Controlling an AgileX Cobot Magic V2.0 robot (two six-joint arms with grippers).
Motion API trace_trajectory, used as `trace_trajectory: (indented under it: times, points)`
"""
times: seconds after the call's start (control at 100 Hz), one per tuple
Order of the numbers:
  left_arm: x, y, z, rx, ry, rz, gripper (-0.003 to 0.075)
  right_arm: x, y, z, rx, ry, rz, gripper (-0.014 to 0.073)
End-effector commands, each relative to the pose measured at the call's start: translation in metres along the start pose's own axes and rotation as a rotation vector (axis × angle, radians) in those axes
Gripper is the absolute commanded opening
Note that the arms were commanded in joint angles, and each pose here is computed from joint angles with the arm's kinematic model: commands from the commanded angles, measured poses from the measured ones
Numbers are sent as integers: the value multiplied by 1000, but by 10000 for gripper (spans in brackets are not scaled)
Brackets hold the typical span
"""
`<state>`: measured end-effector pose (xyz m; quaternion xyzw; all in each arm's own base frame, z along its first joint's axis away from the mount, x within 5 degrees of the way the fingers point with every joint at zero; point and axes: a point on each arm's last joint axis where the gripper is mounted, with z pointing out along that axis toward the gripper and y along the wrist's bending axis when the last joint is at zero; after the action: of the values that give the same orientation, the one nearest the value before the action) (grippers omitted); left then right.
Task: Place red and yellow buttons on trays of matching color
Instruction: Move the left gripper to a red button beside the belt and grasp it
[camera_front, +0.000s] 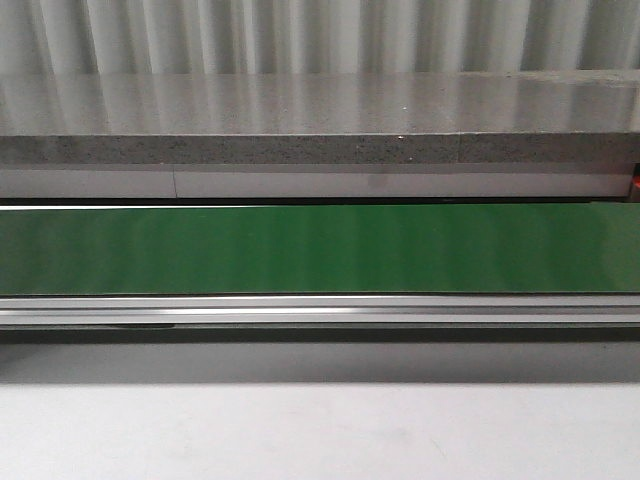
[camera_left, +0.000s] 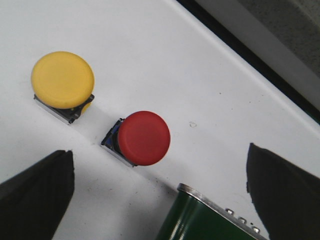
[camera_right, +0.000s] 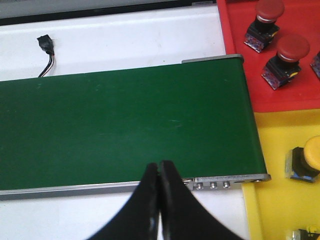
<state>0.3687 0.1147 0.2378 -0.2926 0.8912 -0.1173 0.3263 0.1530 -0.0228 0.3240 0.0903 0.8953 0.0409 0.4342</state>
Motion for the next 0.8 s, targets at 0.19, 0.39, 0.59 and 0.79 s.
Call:
trace_trajectory:
  times: [0.19,0.39,0.59,0.79]
  points:
    - [-16,-3,8,15,-60,-48,670,-11,2,-7,1,-85,-8,-67]
    - [-20,1,26,9,-43,-54,670,-11,2,-7,1,-85,-8,-67]
    - [-16,6,41,-5,-10,-60,669,-11,2,-7,1,-85,-8,-67]
    - [-15,7,43,-7,-4,-62,489,-11,2,-7,1,-85,-8,-67]
